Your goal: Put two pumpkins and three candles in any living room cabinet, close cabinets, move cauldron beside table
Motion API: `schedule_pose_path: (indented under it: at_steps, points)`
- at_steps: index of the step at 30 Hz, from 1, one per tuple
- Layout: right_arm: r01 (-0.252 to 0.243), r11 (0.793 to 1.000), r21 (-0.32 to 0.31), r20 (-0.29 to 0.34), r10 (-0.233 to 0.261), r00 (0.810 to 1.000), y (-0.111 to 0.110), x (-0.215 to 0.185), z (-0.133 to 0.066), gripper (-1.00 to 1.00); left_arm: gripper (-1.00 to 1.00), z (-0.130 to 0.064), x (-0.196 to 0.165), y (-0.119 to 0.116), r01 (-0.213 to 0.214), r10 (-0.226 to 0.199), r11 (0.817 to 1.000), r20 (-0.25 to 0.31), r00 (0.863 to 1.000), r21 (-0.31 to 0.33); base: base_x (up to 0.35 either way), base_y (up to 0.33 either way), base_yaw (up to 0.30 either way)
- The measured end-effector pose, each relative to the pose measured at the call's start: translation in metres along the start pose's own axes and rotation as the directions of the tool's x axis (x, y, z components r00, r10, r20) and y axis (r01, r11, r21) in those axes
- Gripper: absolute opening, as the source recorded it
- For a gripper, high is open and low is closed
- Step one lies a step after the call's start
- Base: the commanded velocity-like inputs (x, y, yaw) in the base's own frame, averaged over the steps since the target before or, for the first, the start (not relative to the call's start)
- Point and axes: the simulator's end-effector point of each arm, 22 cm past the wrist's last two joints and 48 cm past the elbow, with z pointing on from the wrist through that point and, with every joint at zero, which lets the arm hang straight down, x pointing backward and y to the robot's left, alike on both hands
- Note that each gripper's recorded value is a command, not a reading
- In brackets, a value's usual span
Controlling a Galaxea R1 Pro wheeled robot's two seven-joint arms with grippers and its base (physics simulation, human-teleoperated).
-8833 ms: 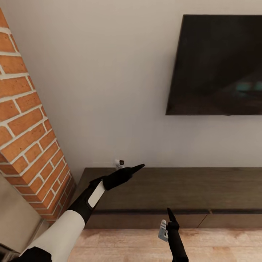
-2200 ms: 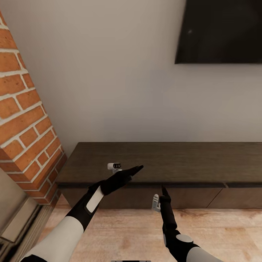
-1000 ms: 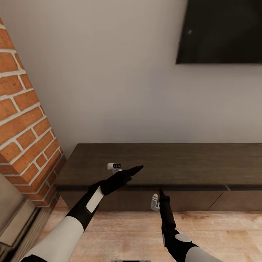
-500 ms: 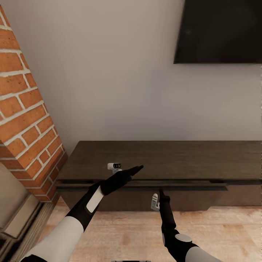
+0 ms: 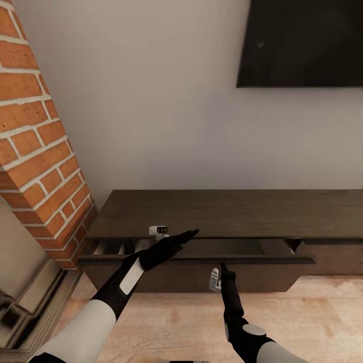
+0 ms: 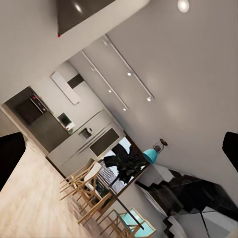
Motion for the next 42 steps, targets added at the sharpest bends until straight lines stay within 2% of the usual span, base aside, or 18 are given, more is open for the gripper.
schedule_pose_path:
  at_steps: [30,42]
  points:
    - [-0.001,1.000,-0.001,0.000,0.001,1.000,0.0000,0.0001,0.0002,-1.00,1.00,-0.0002,0.0001,0.0002,0.000,0.000,1.000,0.000,1.000,-0.001,-0.194,0.001,0.000]
    - [-0.013,1.000,-0.001,-0.018,0.013,1.000,-0.0003,0.0052,0.0007,-1.00,1.00,-0.0001,-0.0009,-0.0006,-0.003,0.003,1.000,0.001,1.000,0.001,-0.160,0.019,0.000]
